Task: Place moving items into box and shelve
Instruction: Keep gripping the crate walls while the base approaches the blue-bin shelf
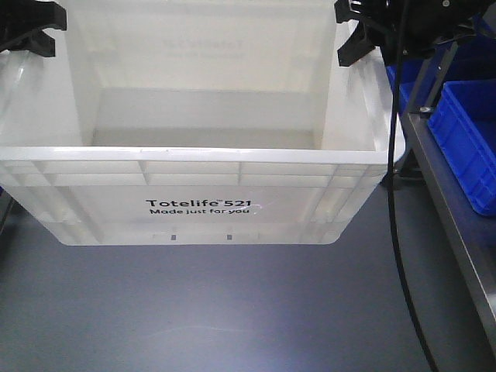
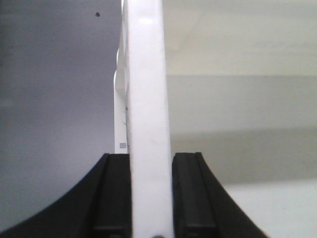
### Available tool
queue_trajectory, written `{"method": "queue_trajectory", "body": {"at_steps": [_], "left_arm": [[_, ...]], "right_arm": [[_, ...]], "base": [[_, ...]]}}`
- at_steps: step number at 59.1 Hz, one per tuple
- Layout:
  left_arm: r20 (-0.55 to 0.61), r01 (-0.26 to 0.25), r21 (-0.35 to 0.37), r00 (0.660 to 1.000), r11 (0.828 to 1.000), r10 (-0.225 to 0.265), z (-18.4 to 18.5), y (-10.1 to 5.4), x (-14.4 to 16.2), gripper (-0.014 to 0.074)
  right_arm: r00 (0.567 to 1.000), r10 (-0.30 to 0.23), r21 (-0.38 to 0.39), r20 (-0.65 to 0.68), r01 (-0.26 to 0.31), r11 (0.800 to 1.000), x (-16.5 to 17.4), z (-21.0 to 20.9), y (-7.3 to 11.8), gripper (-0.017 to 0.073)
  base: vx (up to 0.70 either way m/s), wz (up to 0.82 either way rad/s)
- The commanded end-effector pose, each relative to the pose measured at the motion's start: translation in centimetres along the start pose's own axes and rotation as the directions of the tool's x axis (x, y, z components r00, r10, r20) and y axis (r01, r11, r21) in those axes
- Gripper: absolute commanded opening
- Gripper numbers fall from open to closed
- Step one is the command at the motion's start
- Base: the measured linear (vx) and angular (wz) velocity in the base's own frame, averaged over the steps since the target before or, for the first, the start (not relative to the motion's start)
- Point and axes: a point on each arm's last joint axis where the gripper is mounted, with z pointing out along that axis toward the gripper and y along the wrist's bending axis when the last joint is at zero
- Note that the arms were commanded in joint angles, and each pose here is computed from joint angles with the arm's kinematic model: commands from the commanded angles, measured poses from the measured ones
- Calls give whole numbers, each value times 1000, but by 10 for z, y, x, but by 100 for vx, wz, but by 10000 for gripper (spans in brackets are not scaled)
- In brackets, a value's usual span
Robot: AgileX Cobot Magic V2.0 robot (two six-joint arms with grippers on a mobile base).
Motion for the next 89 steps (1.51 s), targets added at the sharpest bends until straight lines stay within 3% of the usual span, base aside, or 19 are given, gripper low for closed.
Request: {"method": "queue_trajectory", "body": {"at_steps": [1,42,89], "left_arm": [[200,62,182,975,981,-98,-32,-23,-19,-16],[200,62,182,975,981,-98,-32,-23,-19,-16],[200,62,183,975,981,-98,-32,-23,-19,-16]], "right_arm": [[981,45,-251,187,3,968,-10,-37,38,-11],[982,44,-252,181,3,968,-10,-37,38,-11],[983,44,-252,181,3,968,-10,-37,38,-11]], "base": [[33,-29],[37,-16],[41,6]]}}
